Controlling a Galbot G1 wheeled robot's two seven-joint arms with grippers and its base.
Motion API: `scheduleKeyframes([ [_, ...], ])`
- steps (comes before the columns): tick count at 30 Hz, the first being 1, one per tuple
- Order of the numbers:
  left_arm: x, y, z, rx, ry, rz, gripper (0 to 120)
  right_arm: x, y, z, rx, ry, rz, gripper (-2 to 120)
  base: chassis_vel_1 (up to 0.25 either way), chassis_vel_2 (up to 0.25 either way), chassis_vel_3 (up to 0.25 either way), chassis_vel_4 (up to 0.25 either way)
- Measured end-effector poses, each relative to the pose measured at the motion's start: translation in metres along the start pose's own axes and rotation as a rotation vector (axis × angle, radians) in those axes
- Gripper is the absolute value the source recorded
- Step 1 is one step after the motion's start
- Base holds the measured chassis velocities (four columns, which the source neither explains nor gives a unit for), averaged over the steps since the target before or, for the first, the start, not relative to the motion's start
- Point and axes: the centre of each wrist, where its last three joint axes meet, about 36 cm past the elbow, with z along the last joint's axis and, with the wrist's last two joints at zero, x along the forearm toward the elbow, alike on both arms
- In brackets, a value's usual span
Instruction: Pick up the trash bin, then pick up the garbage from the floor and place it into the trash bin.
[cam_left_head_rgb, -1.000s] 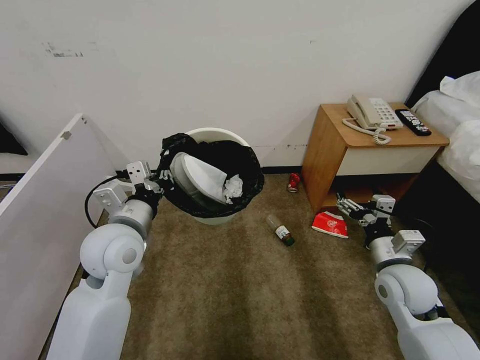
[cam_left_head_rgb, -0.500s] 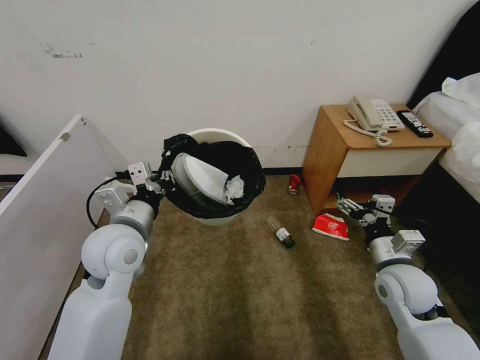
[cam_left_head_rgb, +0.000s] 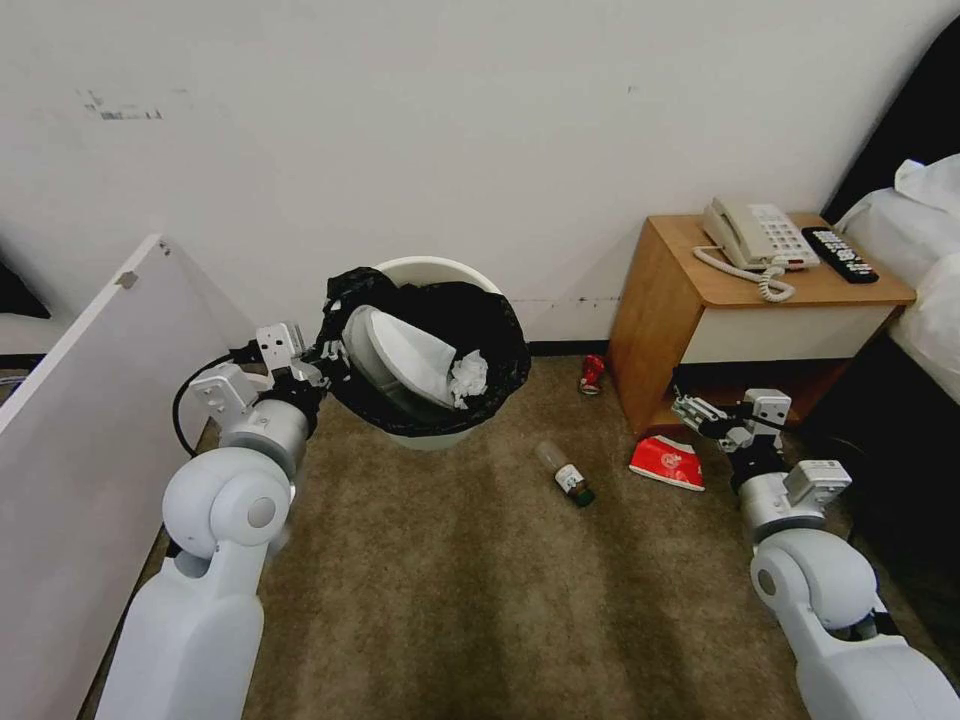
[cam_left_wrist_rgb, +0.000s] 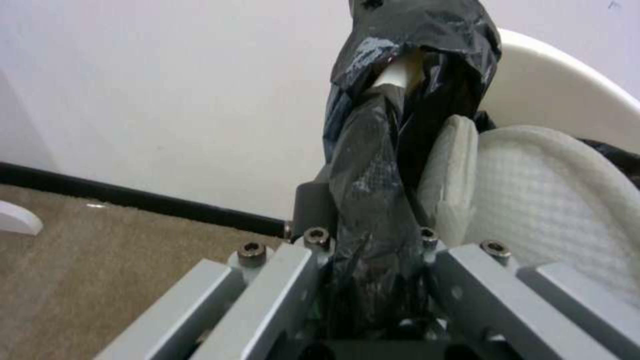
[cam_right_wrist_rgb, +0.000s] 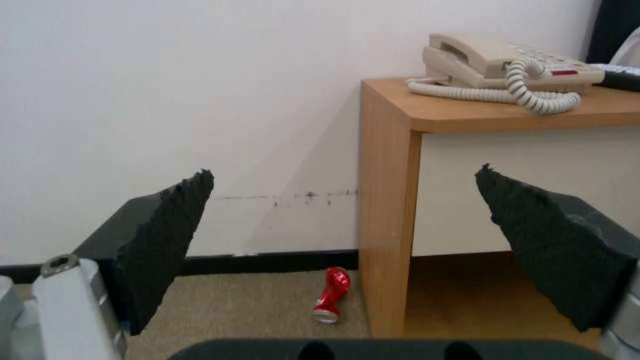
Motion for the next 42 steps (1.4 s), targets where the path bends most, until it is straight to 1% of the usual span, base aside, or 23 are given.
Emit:
scheduleKeyframes([
  [29,-0.0003,-0.0006,-0.0003,0.007,0.001,0.003,4,-0.0010,0.0018,-0.0005,-0.002,-0.008,-0.009,100,0.000,0.000,0.000,0.000],
  [42,-0.0035,-0.0018,0.0022,0.013,0.008,0.005,4,-0.0025,0.0017,0.0001,-0.006,-0.009,-0.013,100,-0.021,0.021,0.019,-0.020],
])
